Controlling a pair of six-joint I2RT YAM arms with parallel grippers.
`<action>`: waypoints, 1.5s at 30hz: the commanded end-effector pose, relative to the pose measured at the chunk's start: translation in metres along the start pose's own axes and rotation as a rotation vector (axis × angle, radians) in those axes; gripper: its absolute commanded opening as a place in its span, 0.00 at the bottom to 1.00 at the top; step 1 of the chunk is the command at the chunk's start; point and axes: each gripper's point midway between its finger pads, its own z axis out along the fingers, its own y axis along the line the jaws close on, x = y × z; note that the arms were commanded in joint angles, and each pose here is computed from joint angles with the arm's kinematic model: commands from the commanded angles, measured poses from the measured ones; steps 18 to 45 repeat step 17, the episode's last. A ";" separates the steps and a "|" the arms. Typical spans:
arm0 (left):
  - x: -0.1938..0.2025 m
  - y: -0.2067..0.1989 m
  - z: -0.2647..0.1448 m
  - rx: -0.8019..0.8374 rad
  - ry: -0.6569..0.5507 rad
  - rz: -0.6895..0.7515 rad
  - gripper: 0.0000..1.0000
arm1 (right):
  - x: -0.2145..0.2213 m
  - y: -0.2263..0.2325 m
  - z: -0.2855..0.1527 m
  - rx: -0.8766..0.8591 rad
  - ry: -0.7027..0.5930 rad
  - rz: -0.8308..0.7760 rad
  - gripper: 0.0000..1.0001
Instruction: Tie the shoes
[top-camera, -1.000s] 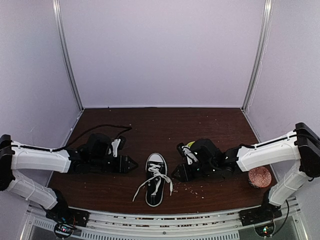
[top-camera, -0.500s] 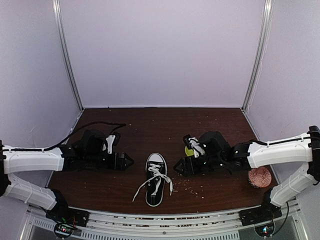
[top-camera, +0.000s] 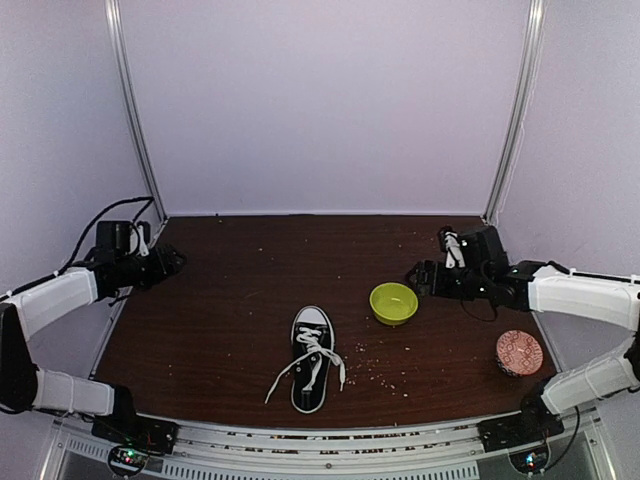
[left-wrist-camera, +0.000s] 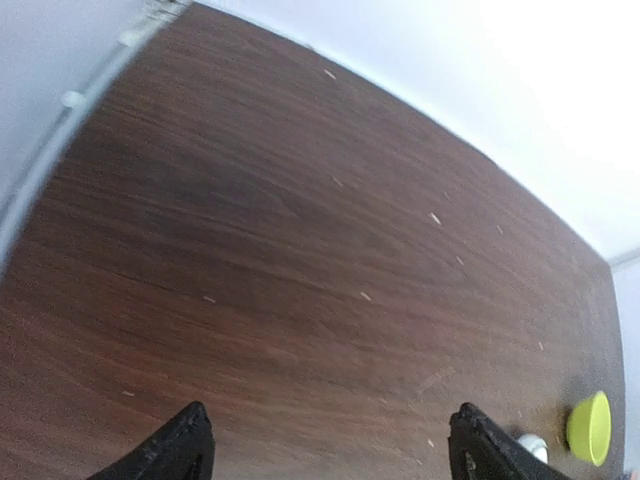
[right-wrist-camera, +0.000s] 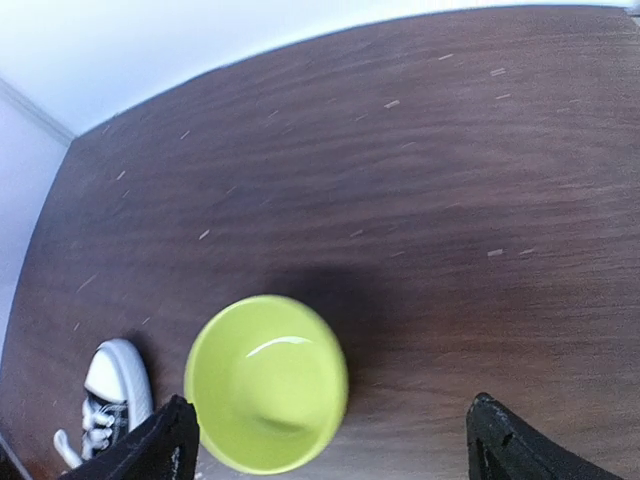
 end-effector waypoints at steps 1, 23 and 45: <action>-0.062 0.045 -0.046 -0.149 -0.249 -0.004 0.85 | -0.042 -0.079 -0.038 0.171 -0.180 0.045 0.94; -0.059 0.088 -0.065 -0.385 -0.502 0.341 0.90 | -0.062 -0.196 -0.136 0.667 -0.710 0.027 1.00; -0.059 0.088 -0.065 -0.385 -0.502 0.341 0.90 | -0.062 -0.196 -0.136 0.667 -0.710 0.027 1.00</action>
